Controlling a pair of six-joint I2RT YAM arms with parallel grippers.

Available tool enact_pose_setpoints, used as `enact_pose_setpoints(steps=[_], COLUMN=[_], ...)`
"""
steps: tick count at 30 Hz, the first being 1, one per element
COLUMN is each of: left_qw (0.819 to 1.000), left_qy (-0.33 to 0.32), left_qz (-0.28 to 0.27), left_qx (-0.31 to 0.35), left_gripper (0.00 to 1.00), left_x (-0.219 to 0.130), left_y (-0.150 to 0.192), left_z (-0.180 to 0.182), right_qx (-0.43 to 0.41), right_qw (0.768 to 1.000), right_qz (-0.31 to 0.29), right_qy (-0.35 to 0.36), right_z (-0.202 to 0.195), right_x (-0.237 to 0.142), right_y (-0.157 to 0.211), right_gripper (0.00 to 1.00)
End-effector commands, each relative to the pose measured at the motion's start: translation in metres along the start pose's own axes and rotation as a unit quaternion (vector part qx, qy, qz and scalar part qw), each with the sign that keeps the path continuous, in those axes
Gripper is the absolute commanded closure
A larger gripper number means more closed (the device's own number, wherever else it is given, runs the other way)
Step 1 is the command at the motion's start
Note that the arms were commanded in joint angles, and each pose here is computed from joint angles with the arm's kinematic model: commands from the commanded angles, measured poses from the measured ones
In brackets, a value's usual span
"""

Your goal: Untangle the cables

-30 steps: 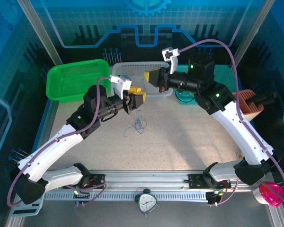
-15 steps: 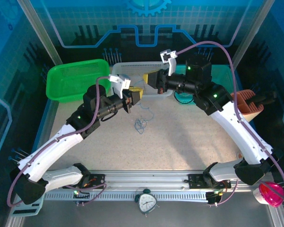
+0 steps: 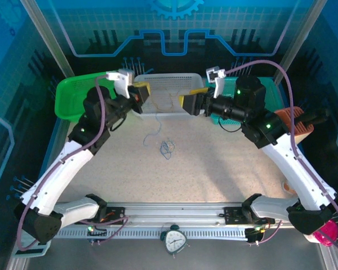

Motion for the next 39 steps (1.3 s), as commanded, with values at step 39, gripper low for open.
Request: enact_pose_setpoints(steps=[39], left_qw=[0.92], left_qy=[-0.382], left_qz=[0.009], left_qx=[0.083], left_gripper=[1.0], left_x=[0.066], left_y=[-0.033], left_z=[0.372], right_qx=[0.043], right_qw=[0.99], right_qz=[0.111], right_qy=[0.078], right_z=[-0.049], right_x=[-0.013], right_y=[0.12], right_gripper=[0.24])
Point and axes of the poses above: each hand's point on the last joint's axis, 136 mm out from that joint toward the fingers, its own x axis out along the fingers, its own z axis along the line the jaws close on, y = z × x, the point moved 1 cm from there along -x, back along the fingers, and after that the axes turned 4 degrees about -x, right-handed, at the moved point
